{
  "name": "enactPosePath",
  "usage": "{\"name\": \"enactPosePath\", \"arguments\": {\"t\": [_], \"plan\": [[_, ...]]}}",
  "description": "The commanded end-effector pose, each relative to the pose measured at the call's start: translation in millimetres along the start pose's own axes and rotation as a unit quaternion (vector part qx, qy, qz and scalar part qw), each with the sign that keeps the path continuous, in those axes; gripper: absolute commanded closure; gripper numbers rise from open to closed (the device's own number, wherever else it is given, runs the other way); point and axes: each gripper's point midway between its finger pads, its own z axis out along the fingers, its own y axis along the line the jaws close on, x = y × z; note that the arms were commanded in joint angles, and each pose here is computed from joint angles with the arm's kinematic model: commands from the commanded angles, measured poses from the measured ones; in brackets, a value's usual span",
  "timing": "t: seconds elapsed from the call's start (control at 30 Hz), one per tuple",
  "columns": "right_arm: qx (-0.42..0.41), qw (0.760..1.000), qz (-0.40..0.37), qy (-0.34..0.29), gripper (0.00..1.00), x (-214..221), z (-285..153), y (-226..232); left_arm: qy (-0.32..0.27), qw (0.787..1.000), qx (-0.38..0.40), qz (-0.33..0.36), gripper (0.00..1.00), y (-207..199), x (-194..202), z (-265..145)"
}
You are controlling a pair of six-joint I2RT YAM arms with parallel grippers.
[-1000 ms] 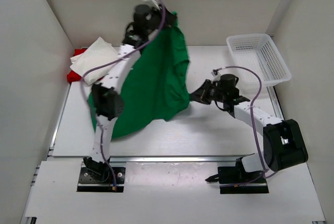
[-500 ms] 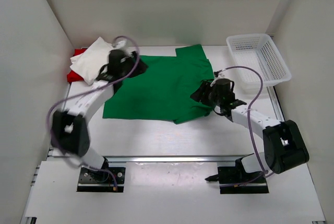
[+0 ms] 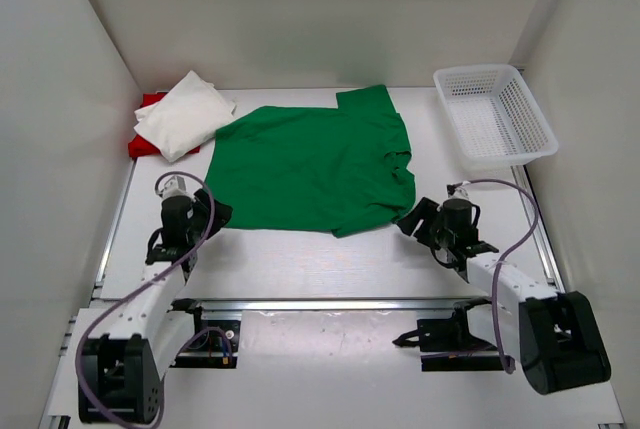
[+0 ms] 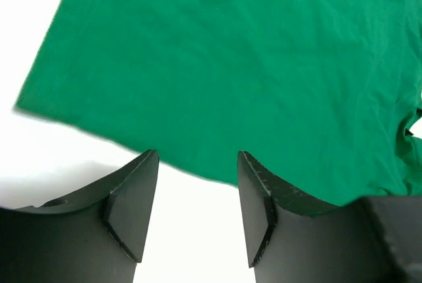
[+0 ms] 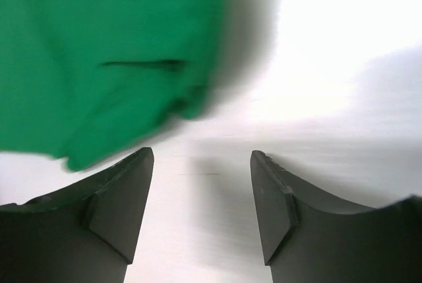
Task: Fold and stack the t-shirts
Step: Flatten out the tshirt
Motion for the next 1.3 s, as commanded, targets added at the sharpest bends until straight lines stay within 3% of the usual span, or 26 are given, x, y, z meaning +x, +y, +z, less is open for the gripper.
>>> {"name": "enactPosePath", "arguments": {"t": [0.0, 0.1, 0.13, 0.2, 0.27, 0.33, 0.47, 0.57, 0.67, 0.83, 0.9, 1.0, 1.1, 1.2, 1.27], "plan": [[-0.009, 1.0, 0.005, 0.0, 0.4, -8, 7, -2, -0.042, 0.999, -0.008, -0.011, 0.37, 10, -6, -10], [-0.015, 1.0, -0.015, 0.014, 0.43, -15, 21, 9, -0.033, 0.999, -0.024, -0.01, 0.38, 18, -1, -9], [-0.017, 1.0, -0.015, 0.022, 0.48, -17, 28, 12, -0.044, 0.998, -0.036, -0.023, 0.38, 26, -8, -9], [-0.023, 0.999, -0.018, 0.032, 0.65, -18, 35, 16, -0.046, 0.998, -0.025, -0.04, 0.38, 25, -8, -7], [-0.041, 0.998, -0.018, 0.042, 0.92, -23, 36, 27, -0.052, 0.998, -0.001, -0.037, 0.38, 12, -14, -6], [-0.044, 0.996, -0.047, 0.056, 1.0, -22, 25, 42, -0.05, 0.998, -0.004, -0.039, 0.38, 11, -15, -4], [-0.059, 0.992, -0.074, 0.081, 1.0, -18, -30, 70, -0.062, 0.996, -0.003, -0.064, 0.38, 14, -23, 3], [-0.098, 0.989, -0.089, 0.073, 1.0, -44, -62, 106, -0.05, 0.995, -0.001, -0.081, 0.39, 13, -15, 14], [-0.15, 0.981, -0.084, 0.092, 1.0, -60, -68, 132, -0.042, 0.995, -0.001, -0.089, 0.4, 13, -14, 22], [-0.133, 0.985, -0.044, 0.103, 1.0, -79, 0, 106, -0.049, 0.993, -0.012, -0.108, 0.4, 18, -20, 29], [-0.128, 0.983, -0.008, 0.133, 1.0, -86, 43, 85, -0.05, 0.992, -0.014, -0.114, 0.4, 19, -21, 32], [-0.128, 0.986, 0.014, 0.107, 1.0, -150, 95, 91, -0.052, 0.993, -0.018, -0.106, 0.41, 15, -24, 36], [-0.134, 0.986, 0.01, 0.101, 1.0, -188, 132, 107, -0.051, 0.993, -0.018, -0.105, 0.41, 14, -27, 37], [-0.107, 0.985, -0.028, 0.13, 1.0, -196, 149, 115, -0.047, 0.993, -0.033, -0.104, 0.41, 23, -20, 38], [-0.087, 0.985, -0.058, 0.139, 1.0, -180, 133, 119, -0.045, 0.993, -0.029, -0.106, 0.4, 22, -19, 39]]}}
